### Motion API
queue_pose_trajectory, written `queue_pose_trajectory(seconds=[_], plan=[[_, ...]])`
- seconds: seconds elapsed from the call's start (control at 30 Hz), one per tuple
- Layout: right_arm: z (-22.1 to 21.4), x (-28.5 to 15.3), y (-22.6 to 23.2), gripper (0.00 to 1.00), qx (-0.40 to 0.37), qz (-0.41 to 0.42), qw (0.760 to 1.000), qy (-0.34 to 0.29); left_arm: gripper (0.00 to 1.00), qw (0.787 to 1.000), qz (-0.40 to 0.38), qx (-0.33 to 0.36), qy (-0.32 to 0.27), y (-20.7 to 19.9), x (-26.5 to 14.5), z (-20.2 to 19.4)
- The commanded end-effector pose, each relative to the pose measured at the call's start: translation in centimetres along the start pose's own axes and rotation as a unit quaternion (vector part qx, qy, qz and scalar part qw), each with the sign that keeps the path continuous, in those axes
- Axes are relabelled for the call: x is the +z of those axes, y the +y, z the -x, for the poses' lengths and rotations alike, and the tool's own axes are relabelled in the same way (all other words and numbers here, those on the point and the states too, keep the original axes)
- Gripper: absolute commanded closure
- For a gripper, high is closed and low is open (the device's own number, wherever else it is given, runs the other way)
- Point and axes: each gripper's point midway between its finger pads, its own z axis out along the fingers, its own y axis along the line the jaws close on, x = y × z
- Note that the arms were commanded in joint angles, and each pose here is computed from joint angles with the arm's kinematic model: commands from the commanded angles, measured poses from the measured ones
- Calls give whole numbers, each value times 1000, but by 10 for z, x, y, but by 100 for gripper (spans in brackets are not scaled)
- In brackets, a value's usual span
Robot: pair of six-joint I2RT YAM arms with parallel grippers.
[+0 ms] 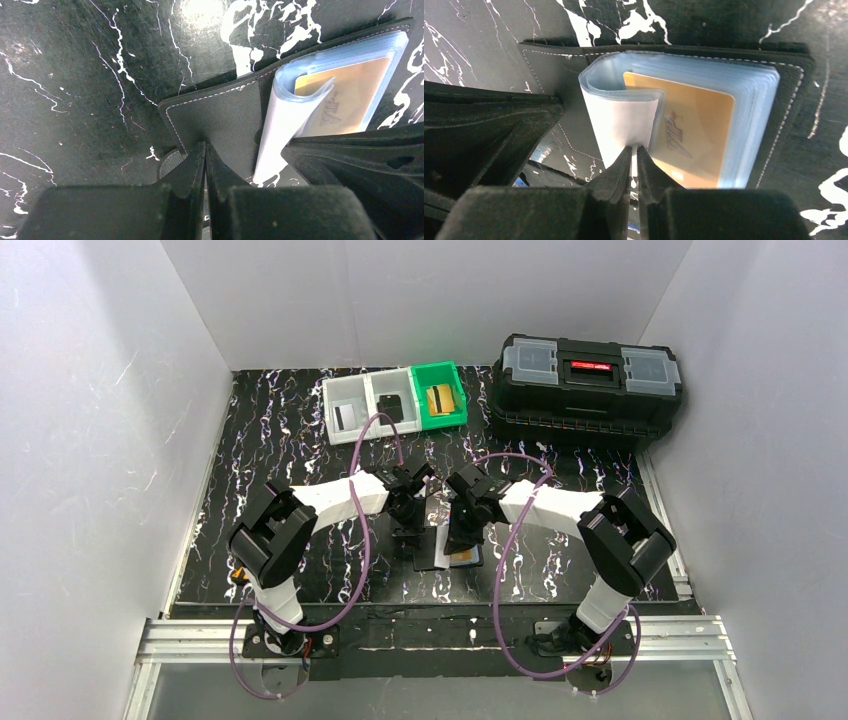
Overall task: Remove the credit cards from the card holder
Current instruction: Remove the credit card from the card holder.
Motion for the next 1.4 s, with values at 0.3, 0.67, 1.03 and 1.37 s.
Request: queue_pose_trajectory(seconds=[0.3,0.67,1.03,1.37], plan=[[13,-4,43,76,-10,90,996,-17,87,998,-22,23,-60,-17,-70,18],[8,1,48,76,2,120,993,-10,86,996,-74,6,-52,-45,-66,43],[0,8,40,76,13,128,992,-4,93,993,-116,-13,30,-57,-27,40],[8,-32,28,62,-16,106,992,-67,97,997,-61,-21,46,-24,-8,24]])
